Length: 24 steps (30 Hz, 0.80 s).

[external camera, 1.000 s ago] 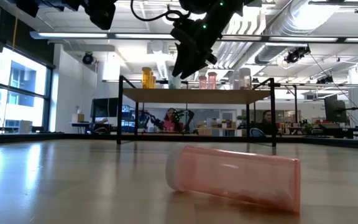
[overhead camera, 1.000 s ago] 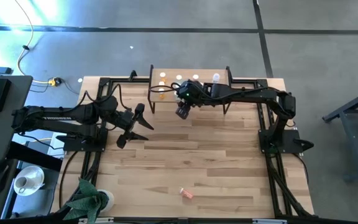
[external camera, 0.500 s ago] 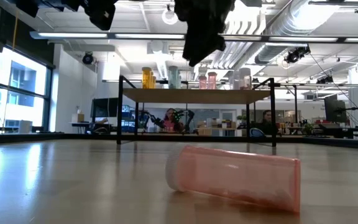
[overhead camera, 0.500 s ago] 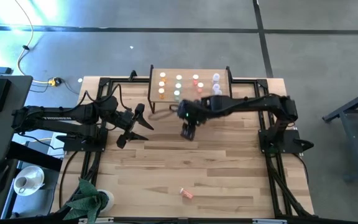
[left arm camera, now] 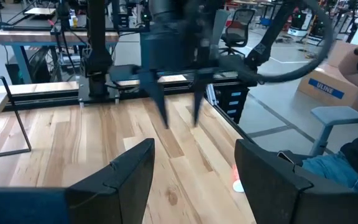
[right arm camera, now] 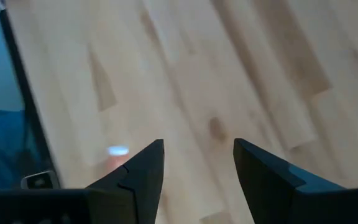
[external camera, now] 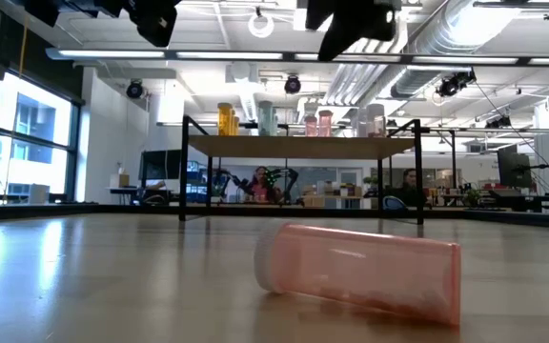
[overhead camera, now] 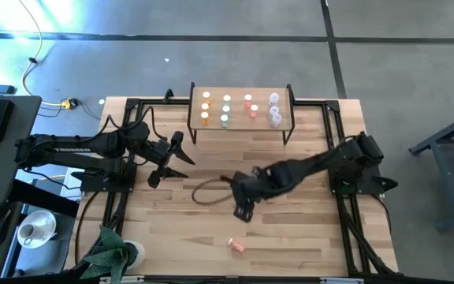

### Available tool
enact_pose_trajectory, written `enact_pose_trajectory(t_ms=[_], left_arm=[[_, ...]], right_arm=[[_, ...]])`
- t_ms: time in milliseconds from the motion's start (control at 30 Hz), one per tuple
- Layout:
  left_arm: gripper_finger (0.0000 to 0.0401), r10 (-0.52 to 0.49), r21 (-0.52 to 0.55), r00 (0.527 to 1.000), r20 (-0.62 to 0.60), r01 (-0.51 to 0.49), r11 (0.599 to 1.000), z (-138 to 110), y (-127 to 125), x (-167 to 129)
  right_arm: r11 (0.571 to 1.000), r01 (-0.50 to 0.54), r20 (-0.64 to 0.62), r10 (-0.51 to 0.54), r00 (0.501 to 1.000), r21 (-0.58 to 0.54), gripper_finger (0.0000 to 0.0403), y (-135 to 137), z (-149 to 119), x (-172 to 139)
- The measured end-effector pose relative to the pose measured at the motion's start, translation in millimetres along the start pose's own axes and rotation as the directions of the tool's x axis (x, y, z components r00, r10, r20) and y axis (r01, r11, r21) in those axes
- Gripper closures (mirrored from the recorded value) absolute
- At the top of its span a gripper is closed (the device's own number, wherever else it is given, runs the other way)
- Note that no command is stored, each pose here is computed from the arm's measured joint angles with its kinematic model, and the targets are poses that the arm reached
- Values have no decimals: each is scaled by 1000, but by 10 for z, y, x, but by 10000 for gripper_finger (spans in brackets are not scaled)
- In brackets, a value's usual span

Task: Pick and place medicine bottles onto shelf by color
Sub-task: Put the pink pill bottle on the shelf aligned with the pink pill bottles

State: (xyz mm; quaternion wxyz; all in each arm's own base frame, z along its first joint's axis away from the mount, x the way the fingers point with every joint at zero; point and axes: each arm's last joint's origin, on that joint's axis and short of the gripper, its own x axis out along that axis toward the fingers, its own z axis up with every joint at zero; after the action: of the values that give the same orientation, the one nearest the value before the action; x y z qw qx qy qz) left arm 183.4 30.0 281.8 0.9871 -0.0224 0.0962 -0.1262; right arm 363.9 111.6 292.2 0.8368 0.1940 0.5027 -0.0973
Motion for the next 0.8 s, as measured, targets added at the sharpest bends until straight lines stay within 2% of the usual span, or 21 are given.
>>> enact_pose_trajectory(t_ms=[200, 400, 667, 800], left_arm=[[190, 0, -1, 1000, -1, 0, 1000, 0, 0, 0], [190, 0, -1, 1000, -1, 0, 1000, 1, 0, 0], [190, 0, -1, 1000, -1, 0, 1000, 0, 0, -1], [190, 1, -2, 1000, -1, -1, 1000, 0, 0, -1]], right_arm=[[1000, 8, 6, -8, 1000, 24, 219, 350, -308, 75], [1000, 11, -30, -12, 999, -2, 219, 621, -583, 332], [995, -95, -64, 93, 994, -27, 219, 891, -771, 731], [994, -106, -82, 104, 991, -20, 219, 929, -819, 865]])
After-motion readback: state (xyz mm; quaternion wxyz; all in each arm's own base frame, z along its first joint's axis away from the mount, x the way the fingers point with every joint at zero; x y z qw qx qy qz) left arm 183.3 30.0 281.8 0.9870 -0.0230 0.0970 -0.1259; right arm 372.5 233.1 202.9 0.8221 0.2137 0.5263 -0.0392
